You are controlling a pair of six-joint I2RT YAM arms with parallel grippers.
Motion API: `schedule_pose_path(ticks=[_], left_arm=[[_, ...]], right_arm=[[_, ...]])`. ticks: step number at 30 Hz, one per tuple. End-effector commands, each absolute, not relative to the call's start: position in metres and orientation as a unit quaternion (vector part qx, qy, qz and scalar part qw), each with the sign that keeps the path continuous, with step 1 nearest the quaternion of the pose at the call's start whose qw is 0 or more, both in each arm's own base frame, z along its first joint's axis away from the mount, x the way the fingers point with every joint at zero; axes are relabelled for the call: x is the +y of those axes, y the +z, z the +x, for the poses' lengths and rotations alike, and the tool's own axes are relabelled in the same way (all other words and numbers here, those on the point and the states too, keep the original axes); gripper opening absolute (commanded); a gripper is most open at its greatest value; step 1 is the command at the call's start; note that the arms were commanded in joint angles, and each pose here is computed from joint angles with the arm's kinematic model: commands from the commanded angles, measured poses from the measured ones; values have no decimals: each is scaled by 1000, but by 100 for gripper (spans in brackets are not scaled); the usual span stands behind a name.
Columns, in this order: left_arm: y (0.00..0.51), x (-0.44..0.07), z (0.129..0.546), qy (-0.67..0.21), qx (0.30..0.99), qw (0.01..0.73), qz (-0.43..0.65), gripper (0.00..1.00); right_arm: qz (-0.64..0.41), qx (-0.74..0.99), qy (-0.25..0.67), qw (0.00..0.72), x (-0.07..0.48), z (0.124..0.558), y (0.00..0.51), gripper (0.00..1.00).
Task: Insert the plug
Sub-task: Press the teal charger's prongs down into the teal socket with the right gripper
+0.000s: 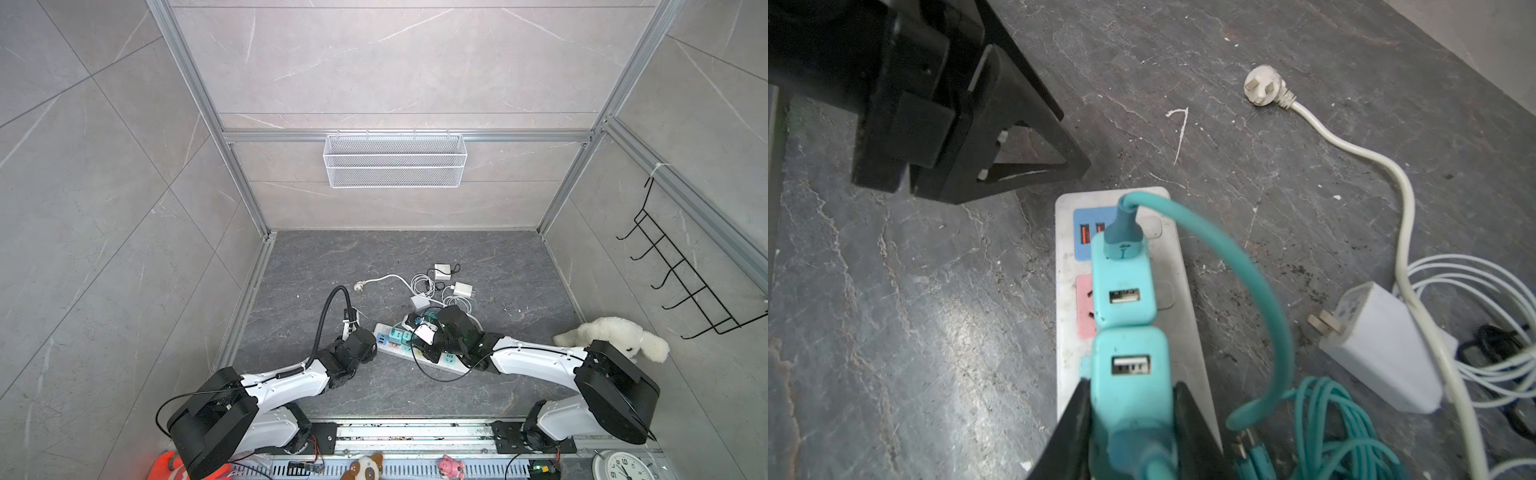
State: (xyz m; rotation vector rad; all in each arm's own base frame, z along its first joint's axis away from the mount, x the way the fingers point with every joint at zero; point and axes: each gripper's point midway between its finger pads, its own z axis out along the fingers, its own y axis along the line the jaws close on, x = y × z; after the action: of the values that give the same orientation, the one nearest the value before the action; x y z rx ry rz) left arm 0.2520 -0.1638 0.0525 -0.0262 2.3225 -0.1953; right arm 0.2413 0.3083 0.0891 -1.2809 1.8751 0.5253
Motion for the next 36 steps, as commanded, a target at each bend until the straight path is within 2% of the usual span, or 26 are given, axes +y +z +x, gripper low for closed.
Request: schedule_pose_path(ticks=[1, 14, 22, 36], left_arm=[[63, -162, 257, -71, 910, 409, -11, 56], [75, -158, 257, -71, 903, 424, -13, 56], [91, -156, 260, -70, 896, 439, -11, 56], [119, -133, 263, -50, 882, 468, -19, 57]], right_arm=[[-505, 756, 211, 359, 302, 231, 72, 0], [-494, 774, 209, 337, 296, 227, 60, 0], [-483, 796, 210, 298, 297, 225, 46, 1], [-482, 802, 217, 278, 307, 211, 36, 0]])
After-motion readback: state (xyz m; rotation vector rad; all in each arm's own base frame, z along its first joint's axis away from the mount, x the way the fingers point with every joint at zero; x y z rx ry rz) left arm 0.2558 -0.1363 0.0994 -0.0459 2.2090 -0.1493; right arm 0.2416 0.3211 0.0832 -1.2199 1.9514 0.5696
